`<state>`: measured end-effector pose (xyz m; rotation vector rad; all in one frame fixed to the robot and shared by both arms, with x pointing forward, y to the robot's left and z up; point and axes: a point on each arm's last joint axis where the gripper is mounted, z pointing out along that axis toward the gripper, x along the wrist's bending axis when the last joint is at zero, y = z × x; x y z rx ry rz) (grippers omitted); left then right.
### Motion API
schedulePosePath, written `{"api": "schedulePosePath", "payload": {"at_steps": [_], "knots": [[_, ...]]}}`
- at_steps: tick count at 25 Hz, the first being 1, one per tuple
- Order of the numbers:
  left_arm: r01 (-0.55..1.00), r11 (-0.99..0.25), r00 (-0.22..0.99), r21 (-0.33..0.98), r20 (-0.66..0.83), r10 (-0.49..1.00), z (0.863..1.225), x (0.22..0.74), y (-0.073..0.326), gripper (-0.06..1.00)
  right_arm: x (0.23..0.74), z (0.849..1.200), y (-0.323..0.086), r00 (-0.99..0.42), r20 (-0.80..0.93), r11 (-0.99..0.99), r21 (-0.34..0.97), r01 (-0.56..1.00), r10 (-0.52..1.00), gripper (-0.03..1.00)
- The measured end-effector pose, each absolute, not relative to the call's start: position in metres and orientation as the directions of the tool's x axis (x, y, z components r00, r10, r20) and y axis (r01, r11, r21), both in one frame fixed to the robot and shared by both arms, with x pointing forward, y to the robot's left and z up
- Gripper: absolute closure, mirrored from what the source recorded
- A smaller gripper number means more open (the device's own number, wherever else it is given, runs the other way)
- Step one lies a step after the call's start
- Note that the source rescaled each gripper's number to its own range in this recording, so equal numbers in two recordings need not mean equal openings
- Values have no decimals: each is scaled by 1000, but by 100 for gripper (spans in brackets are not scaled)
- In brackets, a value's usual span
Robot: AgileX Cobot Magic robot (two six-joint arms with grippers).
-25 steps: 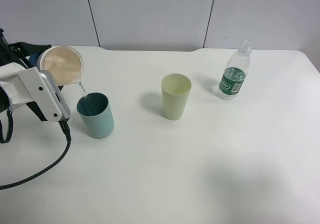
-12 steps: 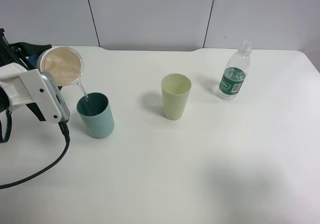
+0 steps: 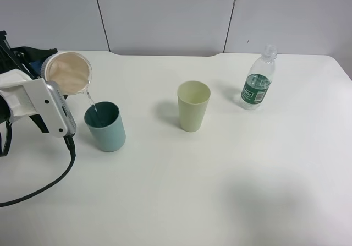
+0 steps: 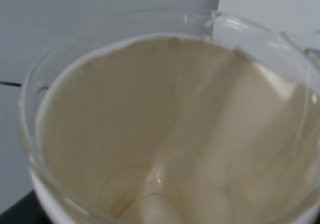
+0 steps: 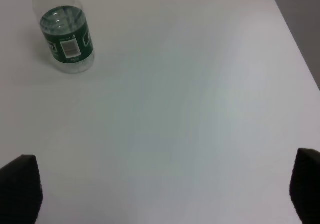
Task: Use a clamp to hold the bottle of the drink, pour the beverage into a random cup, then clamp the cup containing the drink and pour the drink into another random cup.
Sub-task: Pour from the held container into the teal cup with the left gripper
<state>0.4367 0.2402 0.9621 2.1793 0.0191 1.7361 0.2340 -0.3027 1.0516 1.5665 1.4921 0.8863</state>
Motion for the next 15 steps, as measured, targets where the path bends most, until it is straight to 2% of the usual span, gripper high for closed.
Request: {"api": "schedulePosePath", "payload": {"at_steps": [15], "knots": [[-227, -949, 205, 219, 963, 173, 965, 437, 240, 94, 234, 1052, -303, 66, -29, -4, 892, 452, 997, -3]]}}
